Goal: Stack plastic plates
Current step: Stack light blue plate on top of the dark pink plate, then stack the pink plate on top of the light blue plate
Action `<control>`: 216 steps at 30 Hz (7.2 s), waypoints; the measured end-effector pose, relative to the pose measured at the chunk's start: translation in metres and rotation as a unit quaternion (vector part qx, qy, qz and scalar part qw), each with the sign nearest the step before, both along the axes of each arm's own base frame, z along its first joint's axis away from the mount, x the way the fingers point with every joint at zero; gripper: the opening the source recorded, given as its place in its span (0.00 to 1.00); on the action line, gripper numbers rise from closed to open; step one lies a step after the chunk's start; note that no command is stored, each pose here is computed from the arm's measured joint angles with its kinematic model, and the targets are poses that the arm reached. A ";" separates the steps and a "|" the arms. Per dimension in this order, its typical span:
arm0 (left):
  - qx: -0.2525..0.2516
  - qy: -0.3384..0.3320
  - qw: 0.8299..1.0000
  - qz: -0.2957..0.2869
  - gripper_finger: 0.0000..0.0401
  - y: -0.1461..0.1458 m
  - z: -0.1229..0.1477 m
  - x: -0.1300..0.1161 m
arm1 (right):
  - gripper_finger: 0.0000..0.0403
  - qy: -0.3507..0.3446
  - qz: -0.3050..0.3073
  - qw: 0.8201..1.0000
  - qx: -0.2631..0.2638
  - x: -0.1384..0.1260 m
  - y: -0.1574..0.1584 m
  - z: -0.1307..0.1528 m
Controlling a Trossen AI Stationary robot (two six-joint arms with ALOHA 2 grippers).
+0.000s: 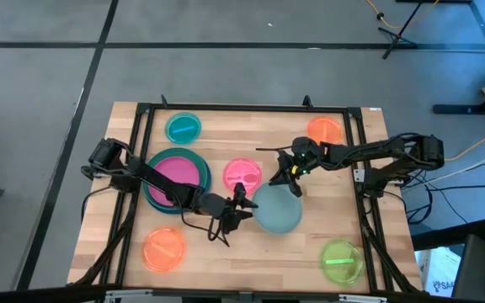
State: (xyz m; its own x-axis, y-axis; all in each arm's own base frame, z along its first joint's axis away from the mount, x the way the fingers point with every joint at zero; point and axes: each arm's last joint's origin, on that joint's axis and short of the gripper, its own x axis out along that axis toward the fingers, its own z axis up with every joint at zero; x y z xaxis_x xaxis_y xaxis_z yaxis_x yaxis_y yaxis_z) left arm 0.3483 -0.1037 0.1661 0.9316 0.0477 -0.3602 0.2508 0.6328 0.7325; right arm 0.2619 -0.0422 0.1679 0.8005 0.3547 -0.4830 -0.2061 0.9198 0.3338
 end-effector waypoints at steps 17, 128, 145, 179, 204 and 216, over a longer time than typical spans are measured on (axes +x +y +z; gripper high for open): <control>-0.038 0.014 0.999 -0.024 0.06 -0.002 -0.002 -0.001 | 0.24 -0.006 -0.017 1.000 -0.021 0.000 -0.001 0.015; -0.333 0.161 0.884 0.285 0.35 -0.025 0.065 -0.081 | 0.34 -0.075 -0.113 0.983 -0.124 -0.066 0.007 0.049; -0.254 0.137 0.921 0.263 0.35 0.004 0.000 -0.010 | 0.34 -0.070 -0.112 0.983 -0.123 -0.067 0.007 0.048; -0.263 0.207 0.887 0.318 0.08 0.052 -0.055 0.009 | 0.34 -0.069 -0.112 0.984 -0.123 -0.067 0.007 0.048; -0.253 0.138 0.911 0.295 0.01 0.013 0.013 -0.014 | 0.34 -0.044 -0.120 0.983 -0.129 -0.069 0.006 0.043; -0.256 0.108 0.891 0.358 0.01 0.000 0.046 -0.050 | 0.34 -0.040 -0.128 0.982 -0.133 -0.069 0.006 0.043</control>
State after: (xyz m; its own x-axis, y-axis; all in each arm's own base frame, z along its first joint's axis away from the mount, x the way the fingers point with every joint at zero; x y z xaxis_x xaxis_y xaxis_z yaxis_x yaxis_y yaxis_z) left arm 0.2984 -0.1033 0.2119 0.6347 0.3808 -0.6725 -0.2527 0.9246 0.2850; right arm 0.1930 -0.0365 0.2109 0.8862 0.0071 -0.4633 0.0272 0.9974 0.0674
